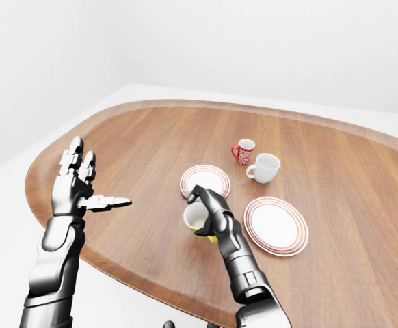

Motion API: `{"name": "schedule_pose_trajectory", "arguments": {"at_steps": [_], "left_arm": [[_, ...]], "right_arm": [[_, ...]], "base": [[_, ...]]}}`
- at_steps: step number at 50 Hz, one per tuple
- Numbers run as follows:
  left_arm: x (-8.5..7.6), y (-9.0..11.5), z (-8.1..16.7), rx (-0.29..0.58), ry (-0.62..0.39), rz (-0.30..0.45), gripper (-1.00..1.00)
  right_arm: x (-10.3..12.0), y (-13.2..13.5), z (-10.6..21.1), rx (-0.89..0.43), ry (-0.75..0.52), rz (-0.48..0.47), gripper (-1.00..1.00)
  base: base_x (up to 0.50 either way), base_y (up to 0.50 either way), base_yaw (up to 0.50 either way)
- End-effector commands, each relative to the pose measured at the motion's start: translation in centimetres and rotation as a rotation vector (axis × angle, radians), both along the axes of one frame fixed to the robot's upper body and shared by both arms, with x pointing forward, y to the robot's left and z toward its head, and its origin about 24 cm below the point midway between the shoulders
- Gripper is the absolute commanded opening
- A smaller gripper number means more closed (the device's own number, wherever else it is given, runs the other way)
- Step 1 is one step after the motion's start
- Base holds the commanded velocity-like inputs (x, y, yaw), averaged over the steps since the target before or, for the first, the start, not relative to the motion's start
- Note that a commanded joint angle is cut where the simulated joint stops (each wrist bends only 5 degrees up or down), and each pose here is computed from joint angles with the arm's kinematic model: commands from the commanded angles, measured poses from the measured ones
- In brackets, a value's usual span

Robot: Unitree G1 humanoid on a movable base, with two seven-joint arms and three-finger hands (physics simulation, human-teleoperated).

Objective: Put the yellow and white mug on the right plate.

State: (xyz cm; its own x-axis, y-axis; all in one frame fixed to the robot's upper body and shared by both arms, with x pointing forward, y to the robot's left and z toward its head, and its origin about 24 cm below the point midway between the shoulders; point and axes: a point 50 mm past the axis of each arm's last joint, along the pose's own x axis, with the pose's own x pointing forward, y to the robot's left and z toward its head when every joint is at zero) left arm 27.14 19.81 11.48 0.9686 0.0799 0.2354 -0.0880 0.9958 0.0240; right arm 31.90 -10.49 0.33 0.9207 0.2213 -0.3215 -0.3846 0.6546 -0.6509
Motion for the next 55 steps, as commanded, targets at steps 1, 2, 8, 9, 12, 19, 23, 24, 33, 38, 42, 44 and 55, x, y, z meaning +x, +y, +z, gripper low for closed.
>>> {"name": "schedule_pose_trajectory", "arguments": {"at_steps": [1,2,8,9,12,19,23,24,33,38,42,44,55], "left_arm": [[0.0,0.0,0.0,0.001,0.001,0.001,1.0],[0.0,0.0,0.1,0.001,-0.002,0.001,1.0],[0.1,0.0,-0.1,0.0,0.004,0.001,1.0],[0.0,0.0,0.0,0.001,0.002,0.001,1.0],[0.0,0.1,0.0,0.001,0.002,0.002,1.0],[0.1,0.1,-0.1,0.0,0.005,0.003,1.0],[0.0,0.0,-0.1,0.001,0.004,0.003,1.0],[0.1,0.0,-0.2,0.0,0.007,0.003,1.0],[0.1,0.1,-0.1,0.001,0.004,0.003,1.0],[0.1,0.0,-0.1,0.001,0.006,0.003,1.0],[0.0,0.0,-0.2,0.001,0.008,0.002,1.0],[0.1,0.0,-0.2,0.001,0.01,0.002,1.0],[0.1,0.1,-0.1,0.001,0.005,0.003,1.0]], "right_arm": [[0.6,-1.3,1.6,0.048,-0.03,-0.052,-1.0],[0.6,-1.4,1.7,0.047,-0.031,-0.056,-1.0],[1.0,-2.5,1.8,0.044,-0.035,-0.083,-1.0],[1.0,-2.6,1.8,0.044,-0.036,-0.087,-1.0],[1.3,-3.3,2.1,0.042,-0.042,-0.103,-1.0],[1.6,-4.6,2.7,0.036,-0.054,-0.138,-1.0],[1.7,-5.1,2.7,0.035,-0.056,-0.149,-1.0],[1.7,-5.2,2.7,0.034,-0.056,-0.151,-1.0],[1.9,-6.2,3.0,0.034,-0.061,-0.174,-1.0],[2.0,-6.9,3.2,0.034,-0.065,-0.19,-1.0],[2.1,-7.2,3.1,0.034,-0.065,-0.197,-1.0],[2.1,-7.4,3.1,0.033,-0.065,-0.203,-1.0],[2.9,-9.5,3.3,0.036,-0.079,-0.267,-1.0]], "base": [[0.0,0.0,0.0],[0.0,0.0,0.0],[0.0,0.0,0.0],[0.0,0.0,0.0],[0.0,0.0,0.0],[0.0,0.0,0.0],[0.0,0.0,0.0],[0.0,0.0,0.0],[0.0,0.0,0.0],[0.0,0.0,0.0],[0.0,0.0,0.0],[0.0,0.0,0.0],[0.0,0.0,0.0]]}}
